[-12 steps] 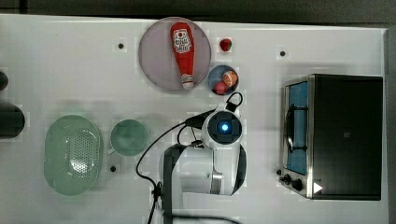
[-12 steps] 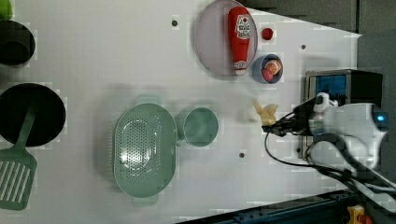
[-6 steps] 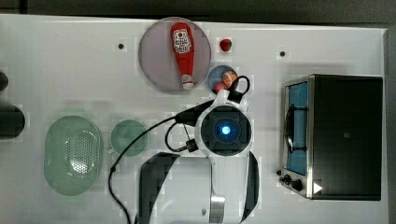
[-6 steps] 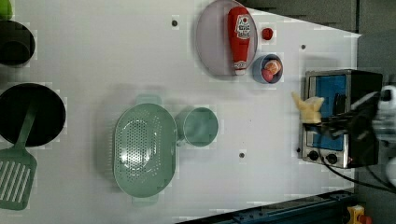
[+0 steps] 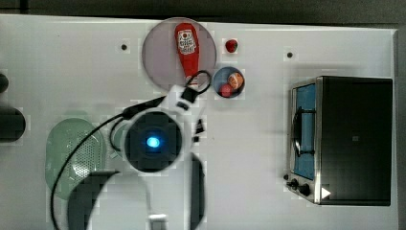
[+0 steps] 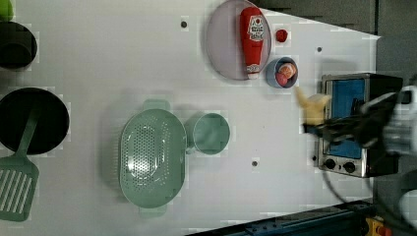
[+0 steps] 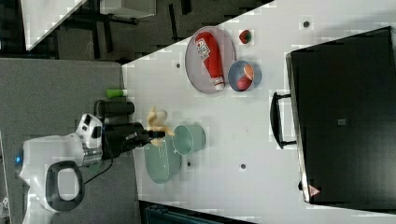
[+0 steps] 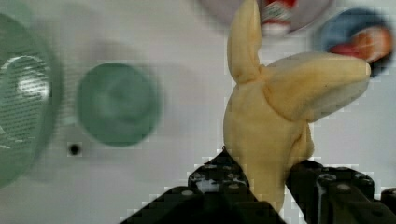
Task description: Pick Banana and place it in mug.
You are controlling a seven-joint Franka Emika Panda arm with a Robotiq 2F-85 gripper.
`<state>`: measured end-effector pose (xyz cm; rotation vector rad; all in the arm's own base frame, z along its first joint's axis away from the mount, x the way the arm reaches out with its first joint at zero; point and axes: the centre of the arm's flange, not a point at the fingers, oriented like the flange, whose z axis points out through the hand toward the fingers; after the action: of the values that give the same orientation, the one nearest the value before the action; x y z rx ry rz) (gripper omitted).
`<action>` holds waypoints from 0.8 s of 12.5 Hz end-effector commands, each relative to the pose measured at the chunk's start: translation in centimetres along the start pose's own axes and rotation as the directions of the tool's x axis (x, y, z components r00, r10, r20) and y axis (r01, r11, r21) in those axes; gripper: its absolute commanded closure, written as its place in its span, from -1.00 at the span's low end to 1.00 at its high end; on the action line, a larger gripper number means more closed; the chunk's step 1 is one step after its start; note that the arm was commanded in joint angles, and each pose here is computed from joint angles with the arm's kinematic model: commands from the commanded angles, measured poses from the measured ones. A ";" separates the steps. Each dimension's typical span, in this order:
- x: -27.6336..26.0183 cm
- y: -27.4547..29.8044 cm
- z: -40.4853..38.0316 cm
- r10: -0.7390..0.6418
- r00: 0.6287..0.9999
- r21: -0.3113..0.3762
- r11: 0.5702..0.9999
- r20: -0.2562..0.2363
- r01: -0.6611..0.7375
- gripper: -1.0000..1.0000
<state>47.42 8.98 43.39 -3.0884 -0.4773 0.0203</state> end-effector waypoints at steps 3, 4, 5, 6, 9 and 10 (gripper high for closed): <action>0.1 -9.4 4.4 0.225 0.971 0.008 0.974 0.084 -0.226 0.36; 0.5 -10.6 5.4 0.241 0.967 0.010 0.970 0.080 -0.242 0.36; 1.0 -11.5 6.4 0.252 0.965 0.017 0.967 0.070 -0.254 0.36; 1.4 -12.3 7.6 0.264 0.963 0.027 0.964 0.064 -0.266 0.36; 2.5 -13.4 11.3 0.294 0.954 0.054 0.953 0.067 -0.297 0.36; 2.7 -13.5 12.5 0.291 0.954 0.060 0.953 0.075 -0.296 0.36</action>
<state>43.75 25.28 31.64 -3.0596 -0.2311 0.1583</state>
